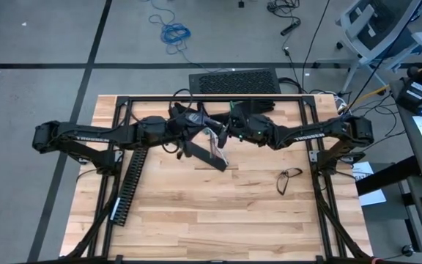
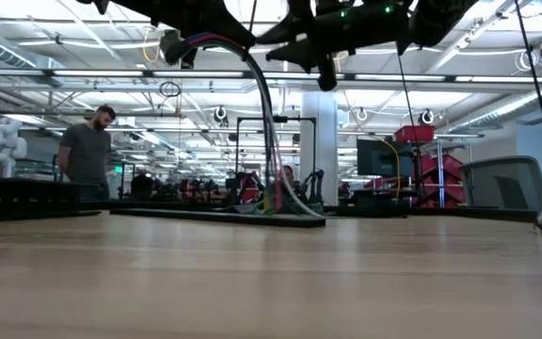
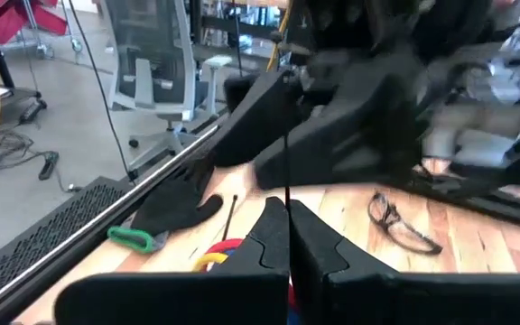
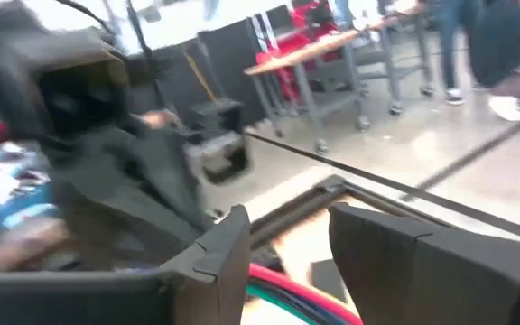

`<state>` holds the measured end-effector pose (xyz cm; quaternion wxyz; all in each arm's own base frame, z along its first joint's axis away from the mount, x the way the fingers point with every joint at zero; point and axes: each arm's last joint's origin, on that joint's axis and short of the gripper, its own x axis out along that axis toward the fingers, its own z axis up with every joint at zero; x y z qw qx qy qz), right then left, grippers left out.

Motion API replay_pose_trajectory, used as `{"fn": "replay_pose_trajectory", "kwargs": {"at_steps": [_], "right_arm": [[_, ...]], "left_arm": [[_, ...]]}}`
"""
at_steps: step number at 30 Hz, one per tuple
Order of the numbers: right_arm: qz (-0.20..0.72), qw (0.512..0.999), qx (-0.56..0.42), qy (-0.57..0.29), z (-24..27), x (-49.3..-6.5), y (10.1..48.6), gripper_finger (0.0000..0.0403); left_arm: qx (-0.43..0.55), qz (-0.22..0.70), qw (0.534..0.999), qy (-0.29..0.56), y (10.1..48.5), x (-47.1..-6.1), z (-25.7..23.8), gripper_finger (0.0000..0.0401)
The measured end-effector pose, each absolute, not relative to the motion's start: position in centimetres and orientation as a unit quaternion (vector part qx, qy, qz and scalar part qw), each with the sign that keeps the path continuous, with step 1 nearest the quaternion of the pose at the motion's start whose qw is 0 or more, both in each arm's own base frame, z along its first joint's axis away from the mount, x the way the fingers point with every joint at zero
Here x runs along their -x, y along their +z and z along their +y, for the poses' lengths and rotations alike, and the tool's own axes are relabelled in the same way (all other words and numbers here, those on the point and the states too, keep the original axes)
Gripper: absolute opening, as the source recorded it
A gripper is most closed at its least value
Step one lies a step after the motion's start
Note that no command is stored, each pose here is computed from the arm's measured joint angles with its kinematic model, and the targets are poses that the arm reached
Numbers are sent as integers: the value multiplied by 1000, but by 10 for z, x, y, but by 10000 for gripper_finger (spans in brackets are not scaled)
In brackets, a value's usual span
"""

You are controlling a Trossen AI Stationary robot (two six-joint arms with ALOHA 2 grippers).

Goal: Ziptie cables
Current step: Wrap the cables using a black zip tie

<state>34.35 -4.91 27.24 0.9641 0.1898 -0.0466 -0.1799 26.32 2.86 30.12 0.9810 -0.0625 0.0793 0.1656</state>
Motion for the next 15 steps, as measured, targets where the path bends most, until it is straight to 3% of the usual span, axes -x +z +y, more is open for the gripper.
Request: {"fn": "replay_pose_trajectory", "kwargs": {"at_steps": [9,15], "right_arm": [[-125,963,-219,-96,-36,-344,289,146],[-90,966,-225,-91,-28,-347,281,146]], "left_arm": [[54,81,982,165,301,-263,29,0],[56,77,983,160,303,-262,28,0]]}}
